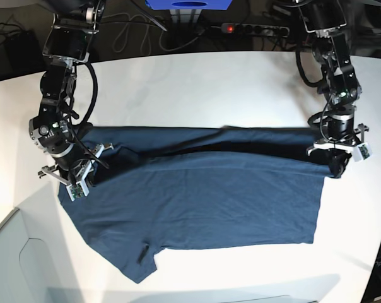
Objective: Fold the T-shirt properly
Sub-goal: 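Lower the folded edge onto the shirt and open both grippers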
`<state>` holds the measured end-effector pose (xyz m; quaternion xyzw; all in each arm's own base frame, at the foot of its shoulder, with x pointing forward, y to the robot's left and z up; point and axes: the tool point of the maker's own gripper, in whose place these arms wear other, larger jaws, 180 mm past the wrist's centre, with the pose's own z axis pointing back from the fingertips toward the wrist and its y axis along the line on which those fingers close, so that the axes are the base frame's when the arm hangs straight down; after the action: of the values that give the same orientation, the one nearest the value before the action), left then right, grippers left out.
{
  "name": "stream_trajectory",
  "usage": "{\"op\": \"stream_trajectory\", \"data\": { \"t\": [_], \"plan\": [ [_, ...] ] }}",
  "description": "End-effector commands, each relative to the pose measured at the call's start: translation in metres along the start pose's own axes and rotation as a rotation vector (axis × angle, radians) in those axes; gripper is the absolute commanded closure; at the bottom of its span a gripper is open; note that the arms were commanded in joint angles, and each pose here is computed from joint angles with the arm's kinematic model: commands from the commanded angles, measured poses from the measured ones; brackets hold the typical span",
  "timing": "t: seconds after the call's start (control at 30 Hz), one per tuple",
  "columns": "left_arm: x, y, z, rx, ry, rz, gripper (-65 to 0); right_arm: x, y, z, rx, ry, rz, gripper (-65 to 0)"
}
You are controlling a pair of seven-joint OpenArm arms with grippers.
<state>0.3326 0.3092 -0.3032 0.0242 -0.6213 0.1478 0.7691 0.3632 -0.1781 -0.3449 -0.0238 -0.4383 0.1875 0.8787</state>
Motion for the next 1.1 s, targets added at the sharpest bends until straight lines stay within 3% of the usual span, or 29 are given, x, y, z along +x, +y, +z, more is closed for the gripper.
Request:
{"op": "stream_trajectory", "data": {
  "t": [0.0, 0.2, 0.53, 0.63, 0.73, 0.83, 0.9, 1.07],
  "plan": [
    [0.025, 0.001, -0.004, -0.011, -0.067, -0.032, 0.0, 0.016, -0.005, 0.003, -0.008, -0.053, 0.006, -0.1],
    [0.035, 0.002, -0.008, -0.013, -0.086, -0.038, 0.0, 0.014, -0.005, 0.003, -0.008, -0.05, 0.005, -0.1],
    [0.014, 0.011, -0.014, 0.016, -0.035, -0.016, -0.8, 0.014, -0.003, 0.002, -0.002, -0.044, 0.007, -1.1],
    [0.013, 0.012, -0.015, 0.017, -0.033, -0.014, -15.1, 0.015, -0.003, 0.002, -0.003, -0.044, 0.007, -11.2],
    [0.019, 0.012, -0.016, 0.014, -0.044, -0.021, -27.8, 0.016, -0.003, 0.003, -0.004, -0.052, 0.006, -28.5],
    [0.021, 0.013, -0.015, 0.016, -0.051, -0.022, -31.9, 0.017, -0.005, 0.004, -0.009, -0.058, 0.005, -40.3],
    [0.02, 0.015, -0.014, 0.02, -0.048, -0.02, -32.0, 0.019, -0.006, 0.006, -0.013, -0.064, 0.009, -43.0],
    [0.002, 0.046, 0.003, 0.097, -0.01, -0.002, -32.0, 0.013, -0.004, 0.025, -0.036, -0.073, 0.024, -42.9]
  ]
}}
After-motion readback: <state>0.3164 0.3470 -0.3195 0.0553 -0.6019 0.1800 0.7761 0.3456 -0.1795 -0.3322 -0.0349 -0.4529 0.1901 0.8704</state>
